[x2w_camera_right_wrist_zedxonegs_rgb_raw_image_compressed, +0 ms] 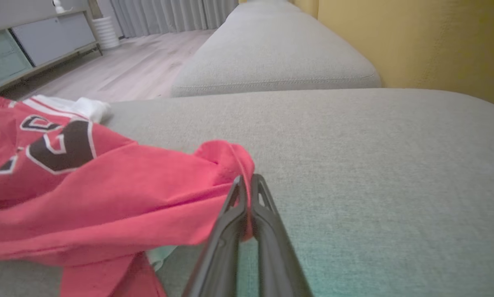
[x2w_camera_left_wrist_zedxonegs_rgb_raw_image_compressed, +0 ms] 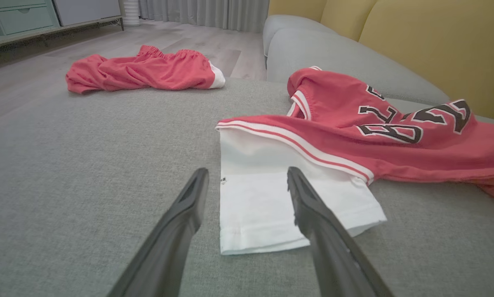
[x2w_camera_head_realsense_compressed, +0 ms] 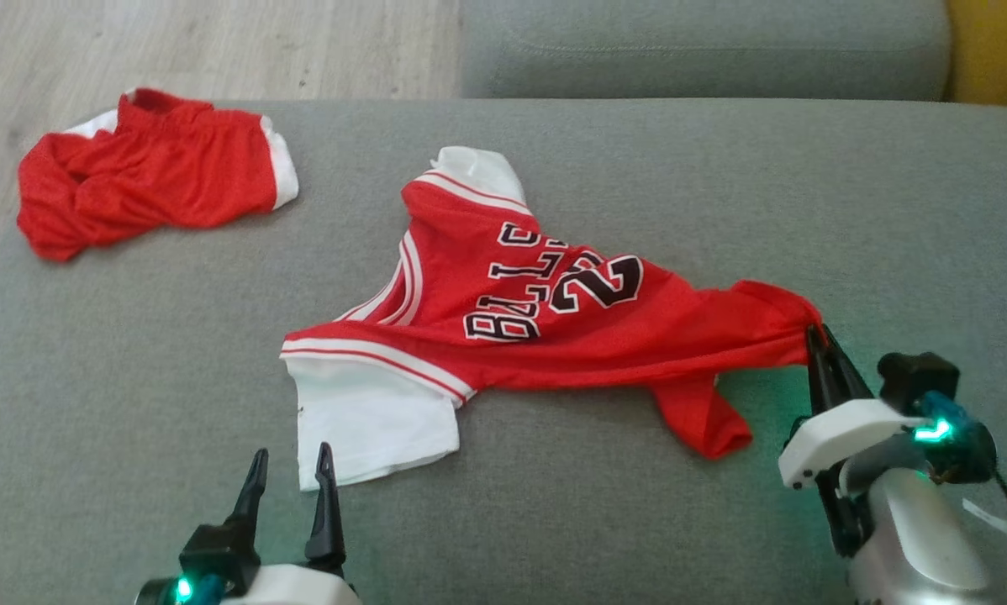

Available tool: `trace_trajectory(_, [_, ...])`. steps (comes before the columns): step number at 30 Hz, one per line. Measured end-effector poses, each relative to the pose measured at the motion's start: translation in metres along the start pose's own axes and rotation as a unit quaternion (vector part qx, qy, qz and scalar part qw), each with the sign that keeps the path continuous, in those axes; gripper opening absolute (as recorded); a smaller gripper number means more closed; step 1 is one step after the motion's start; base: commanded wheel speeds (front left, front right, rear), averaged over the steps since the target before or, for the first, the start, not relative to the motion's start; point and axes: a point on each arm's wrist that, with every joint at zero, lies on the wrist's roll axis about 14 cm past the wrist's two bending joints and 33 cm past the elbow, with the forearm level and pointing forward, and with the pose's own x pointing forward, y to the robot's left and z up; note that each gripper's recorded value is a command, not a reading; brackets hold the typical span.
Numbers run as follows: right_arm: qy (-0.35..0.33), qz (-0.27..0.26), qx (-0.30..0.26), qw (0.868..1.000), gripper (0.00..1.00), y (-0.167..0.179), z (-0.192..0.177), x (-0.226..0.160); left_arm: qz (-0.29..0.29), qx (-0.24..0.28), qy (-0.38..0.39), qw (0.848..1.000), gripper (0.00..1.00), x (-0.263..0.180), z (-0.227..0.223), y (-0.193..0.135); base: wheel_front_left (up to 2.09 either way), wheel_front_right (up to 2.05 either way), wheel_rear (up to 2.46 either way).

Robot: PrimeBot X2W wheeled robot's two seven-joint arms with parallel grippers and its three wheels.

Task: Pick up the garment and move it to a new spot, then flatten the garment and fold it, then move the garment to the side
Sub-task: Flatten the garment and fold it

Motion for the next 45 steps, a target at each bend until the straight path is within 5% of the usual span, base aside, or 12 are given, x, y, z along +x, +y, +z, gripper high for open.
trace_trajectory(4, [0.000,-0.016,0.022,1.000,0.00,-0.010,0.006,-0.016,-0.010,0.003,0.000,1.000,1.00,0.001,0.000,-0.007,0.00,0.00,0.00])
trace_trajectory(13, [0.083,-0.060,0.053,0.993,0.00,-0.033,-0.044,-0.093,-0.037,0.005,0.006,0.999,1.00,0.006,-0.002,-0.023,0.00,0.00,0.00])
trace_trajectory(19, [0.089,-0.080,0.059,0.991,0.00,-0.045,-0.047,-0.098,-0.041,0.007,0.010,0.999,1.00,0.008,-0.004,-0.026,0.00,0.00,0.00])
trace_trajectory(20, [0.087,-0.082,0.059,0.991,0.19,-0.046,-0.048,-0.097,-0.041,0.007,0.011,0.999,1.00,0.008,-0.005,-0.025,0.00,0.00,0.00])
trace_trajectory(22, [0.086,-0.083,0.056,0.991,1.00,-0.048,-0.051,-0.095,-0.040,0.008,0.011,0.999,1.00,0.007,-0.005,-0.024,0.00,0.00,0.00])
trace_trajectory(45, [-0.070,-0.046,0.039,0.996,1.00,-0.025,0.020,-0.085,-0.061,0.000,-0.033,0.998,1.00,-0.004,0.020,-0.037,0.00,0.00,0.00])
